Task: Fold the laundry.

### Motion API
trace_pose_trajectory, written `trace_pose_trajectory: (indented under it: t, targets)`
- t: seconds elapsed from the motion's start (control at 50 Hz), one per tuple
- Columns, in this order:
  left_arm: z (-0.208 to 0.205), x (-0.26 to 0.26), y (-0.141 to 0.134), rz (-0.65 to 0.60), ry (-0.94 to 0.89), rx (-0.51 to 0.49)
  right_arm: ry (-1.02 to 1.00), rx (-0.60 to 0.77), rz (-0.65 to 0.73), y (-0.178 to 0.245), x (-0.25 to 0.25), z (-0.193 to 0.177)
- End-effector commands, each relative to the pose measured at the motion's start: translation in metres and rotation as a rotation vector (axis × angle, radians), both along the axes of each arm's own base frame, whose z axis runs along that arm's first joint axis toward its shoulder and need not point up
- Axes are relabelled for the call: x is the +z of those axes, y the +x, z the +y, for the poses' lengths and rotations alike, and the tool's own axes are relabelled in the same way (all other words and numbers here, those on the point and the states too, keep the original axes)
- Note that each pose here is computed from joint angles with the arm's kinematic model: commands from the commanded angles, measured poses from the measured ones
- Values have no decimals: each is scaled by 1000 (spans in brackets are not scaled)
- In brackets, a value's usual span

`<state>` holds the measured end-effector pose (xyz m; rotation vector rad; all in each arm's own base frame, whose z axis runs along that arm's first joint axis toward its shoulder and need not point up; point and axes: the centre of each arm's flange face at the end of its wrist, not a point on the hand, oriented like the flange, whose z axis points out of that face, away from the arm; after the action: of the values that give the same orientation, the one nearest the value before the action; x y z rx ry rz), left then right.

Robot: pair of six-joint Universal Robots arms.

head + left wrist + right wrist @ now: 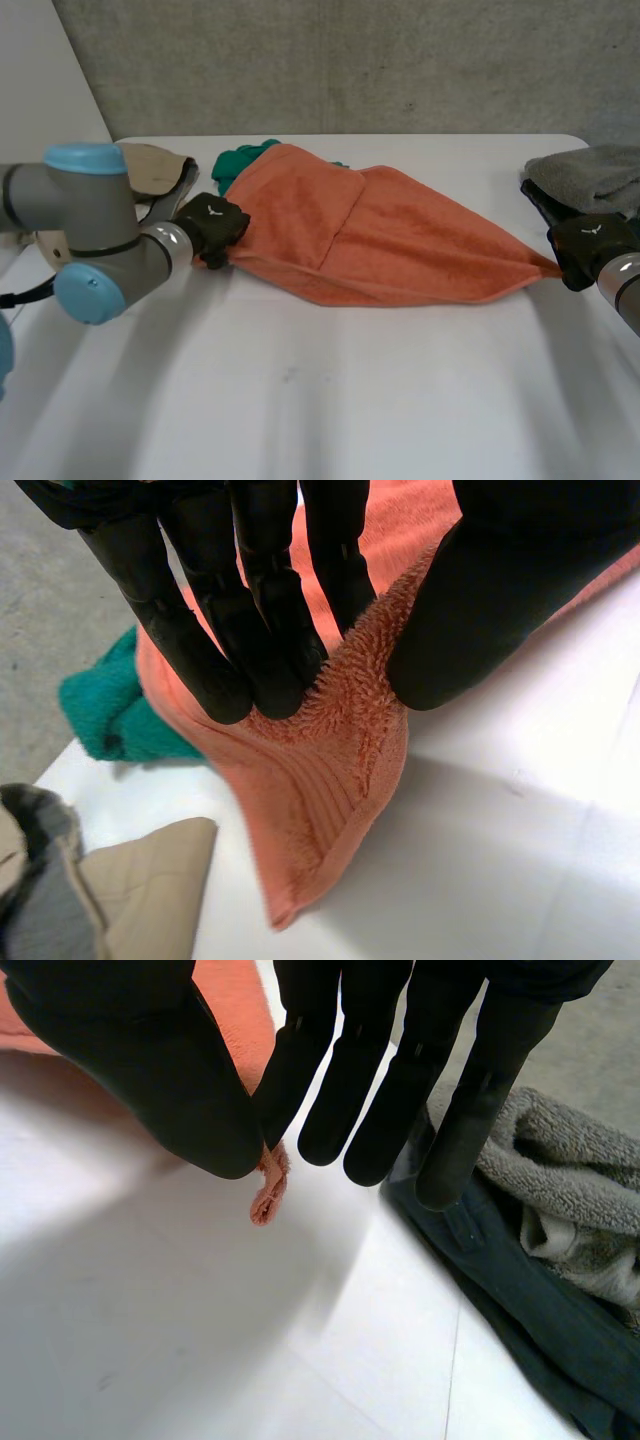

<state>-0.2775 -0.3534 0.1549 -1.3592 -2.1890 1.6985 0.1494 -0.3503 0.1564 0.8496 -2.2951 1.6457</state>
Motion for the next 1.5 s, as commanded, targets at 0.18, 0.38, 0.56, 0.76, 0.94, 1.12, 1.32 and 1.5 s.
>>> trace_pose_trajectory:
  t: [0.18, 0.38, 0.56, 0.76, 0.94, 1.12, 1.32, 1.5]
  targets:
    - [125, 24, 74, -289, 340, 7, 248, 240, 485, -31, 23, 64]
    - [131, 54, 73, -308, 223, -42, 211, 272, 470, -15, 39, 70]
    - [42, 129, 37, -102, -240, 59, -234, 124, 287, 18, 94, -5]
    - [20, 300, 25, 395, -820, 114, -887, -40, -174, 34, 253, -36]
    - [13, 292, 39, 427, -744, 176, -843, 14, -192, 46, 249, -29]
    - [12, 202, 57, 276, -451, 226, -488, 53, -73, 38, 164, -20]
    - [42, 62, 79, 24, -73, 196, -47, 55, 46, 2, 45, 13]
    - [34, 1, 85, -59, -8, 130, 36, 100, 105, -5, 0, 18]
